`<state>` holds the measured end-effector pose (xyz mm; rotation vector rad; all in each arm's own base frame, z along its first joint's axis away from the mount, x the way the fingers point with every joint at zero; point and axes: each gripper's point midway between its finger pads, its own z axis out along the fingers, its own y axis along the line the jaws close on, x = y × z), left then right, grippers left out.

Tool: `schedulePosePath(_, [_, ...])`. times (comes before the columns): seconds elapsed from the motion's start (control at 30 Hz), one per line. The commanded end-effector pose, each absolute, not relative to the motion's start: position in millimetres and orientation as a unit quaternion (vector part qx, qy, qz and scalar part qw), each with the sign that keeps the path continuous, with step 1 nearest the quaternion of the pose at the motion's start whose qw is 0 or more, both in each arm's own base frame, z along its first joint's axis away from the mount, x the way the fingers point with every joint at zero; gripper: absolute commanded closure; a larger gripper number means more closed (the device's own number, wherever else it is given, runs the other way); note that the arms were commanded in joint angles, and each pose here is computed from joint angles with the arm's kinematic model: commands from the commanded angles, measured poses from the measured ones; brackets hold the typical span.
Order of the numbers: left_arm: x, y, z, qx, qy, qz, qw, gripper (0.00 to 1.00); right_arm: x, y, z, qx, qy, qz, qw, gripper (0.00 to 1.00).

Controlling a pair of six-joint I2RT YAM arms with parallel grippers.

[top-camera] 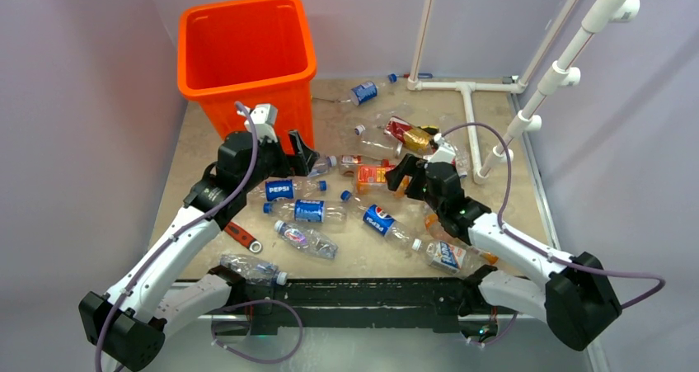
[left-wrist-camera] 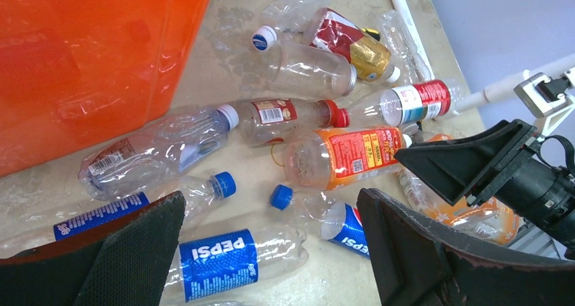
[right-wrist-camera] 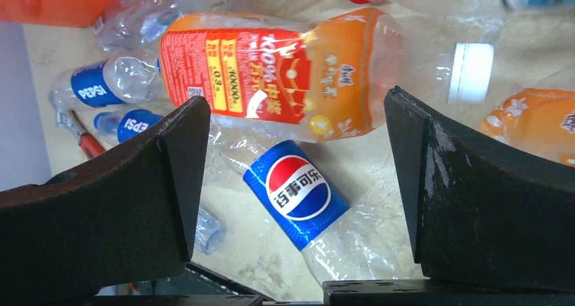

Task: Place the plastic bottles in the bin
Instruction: Pick up the plastic bottle at the center of the board.

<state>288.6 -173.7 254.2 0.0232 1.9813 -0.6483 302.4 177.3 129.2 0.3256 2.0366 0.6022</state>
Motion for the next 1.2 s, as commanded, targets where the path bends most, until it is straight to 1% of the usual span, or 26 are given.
schedulePosePath(0.0, [289.3,-179.8,259.3,0.015,0.811,-0.287,0.510,0.01,307.6,163.9,152.4,0.084,0.833,0.188,0.514,0.04])
schedulePosePath(0.07, [288.8,-182.3,257.4,0.019,0.812,-0.292,0.506,0.01,310.9,160.2,157.3,0.051,0.833,0.164,0.527,0.02])
schedulePosePath(0.13, [286.8,-188.8,255.2,0.032,0.811,-0.305,0.498,0.03,313.4,154.5,160.3,0.057,0.835,0.145,0.528,0.01])
schedulePosePath(0.27, [278.7,-217.5,242.8,0.078,0.814,-0.341,0.464,0.03,309.1,158.0,173.6,0.081,0.823,0.179,0.533,0.01])
schedulePosePath(0.4, [261.3,-259.3,222.5,0.130,0.840,-0.308,0.427,0.03,306.0,153.8,177.0,0.092,0.818,0.181,0.539,0.01])
schedulePosePath(0.47, [254.5,-271.6,222.9,0.144,0.841,-0.291,0.432,0.03,303.1,152.0,178.0,0.095,0.815,0.186,0.541,0.01])
schedulePosePath(0.63, [260.7,-277.5,235.9,0.175,0.828,-0.258,0.466,0.02,292.1,148.0,187.4,0.098,0.803,0.203,0.552,0.01])
schedulePosePath(0.73, [259.3,-293.0,243.6,0.251,0.811,-0.244,0.468,0.01,282.3,141.8,193.2,0.096,0.795,0.210,0.561,0.01])
schedulePosePath(0.83, [250.4,-314.7,259.0,0.337,0.770,-0.246,0.484,0.01,272.9,137.5,205.4,0.096,0.774,0.230,0.581,0.01])
schedulePosePath(0.93, [253.5,-325.0,268.9,0.378,0.741,-0.234,0.503,0.01,263.8,135.7,216.4,0.094,0.756,0.253,0.597,0.01])
schedulePosePath(1.07, [246.1,-339.8,272.6,0.474,0.699,-0.231,0.484,0.01,254.3,136.0,222.2,0.083,0.745,0.270,0.604,0.01])
schedulePosePath(1.17, [247.3,-344.2,261.3,0.542,0.666,-0.198,0.473,0.01,249.0,132.7,221.4,0.082,0.747,0.270,0.602,0.01])
